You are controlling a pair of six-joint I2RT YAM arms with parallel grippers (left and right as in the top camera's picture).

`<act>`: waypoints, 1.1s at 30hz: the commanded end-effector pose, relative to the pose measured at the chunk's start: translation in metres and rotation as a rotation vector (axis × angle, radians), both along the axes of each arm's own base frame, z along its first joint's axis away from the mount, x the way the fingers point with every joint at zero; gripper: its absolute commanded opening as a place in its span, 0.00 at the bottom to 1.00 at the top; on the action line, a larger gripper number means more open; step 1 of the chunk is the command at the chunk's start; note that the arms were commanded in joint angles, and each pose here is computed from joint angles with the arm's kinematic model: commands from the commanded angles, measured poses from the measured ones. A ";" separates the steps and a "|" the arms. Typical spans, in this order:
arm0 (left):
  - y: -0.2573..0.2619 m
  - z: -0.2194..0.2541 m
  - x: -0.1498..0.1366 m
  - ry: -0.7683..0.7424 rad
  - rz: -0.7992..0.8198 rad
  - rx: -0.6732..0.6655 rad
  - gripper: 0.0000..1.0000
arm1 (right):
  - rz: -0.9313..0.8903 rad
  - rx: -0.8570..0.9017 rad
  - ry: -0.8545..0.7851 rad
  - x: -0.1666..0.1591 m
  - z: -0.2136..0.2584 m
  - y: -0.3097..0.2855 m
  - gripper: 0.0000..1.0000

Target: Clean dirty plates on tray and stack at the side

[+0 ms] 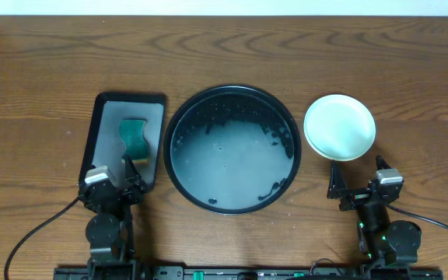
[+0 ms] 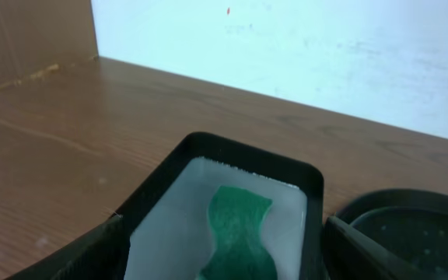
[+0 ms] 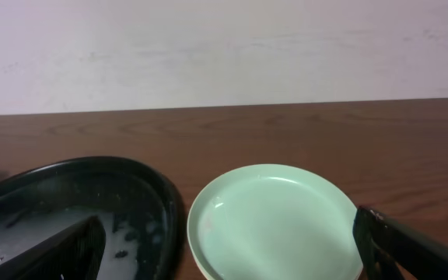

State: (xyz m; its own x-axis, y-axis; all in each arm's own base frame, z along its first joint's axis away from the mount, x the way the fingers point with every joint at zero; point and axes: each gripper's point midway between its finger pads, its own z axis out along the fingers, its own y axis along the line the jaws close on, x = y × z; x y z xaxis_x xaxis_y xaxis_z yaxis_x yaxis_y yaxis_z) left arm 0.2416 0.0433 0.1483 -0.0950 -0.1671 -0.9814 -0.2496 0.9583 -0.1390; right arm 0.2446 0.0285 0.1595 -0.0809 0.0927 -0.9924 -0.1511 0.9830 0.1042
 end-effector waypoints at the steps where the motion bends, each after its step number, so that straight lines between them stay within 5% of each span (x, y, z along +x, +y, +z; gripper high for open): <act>1: 0.002 -0.011 -0.002 0.027 0.008 0.033 0.79 | 0.007 0.008 0.004 0.000 -0.001 0.002 0.99; 33: 0.002 -0.009 -0.002 0.018 0.008 0.035 0.79 | 0.007 0.008 0.004 0.000 -0.001 0.002 0.99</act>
State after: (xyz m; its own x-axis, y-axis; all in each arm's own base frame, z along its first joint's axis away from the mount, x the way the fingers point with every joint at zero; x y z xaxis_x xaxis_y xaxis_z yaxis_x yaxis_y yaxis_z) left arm 0.2400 0.0432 0.1571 -0.0614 -0.1441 -0.9877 -0.2426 0.9620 -0.1253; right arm 0.2446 0.0285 0.1595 -0.0809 0.0927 -0.9924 -0.1511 0.9830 0.1042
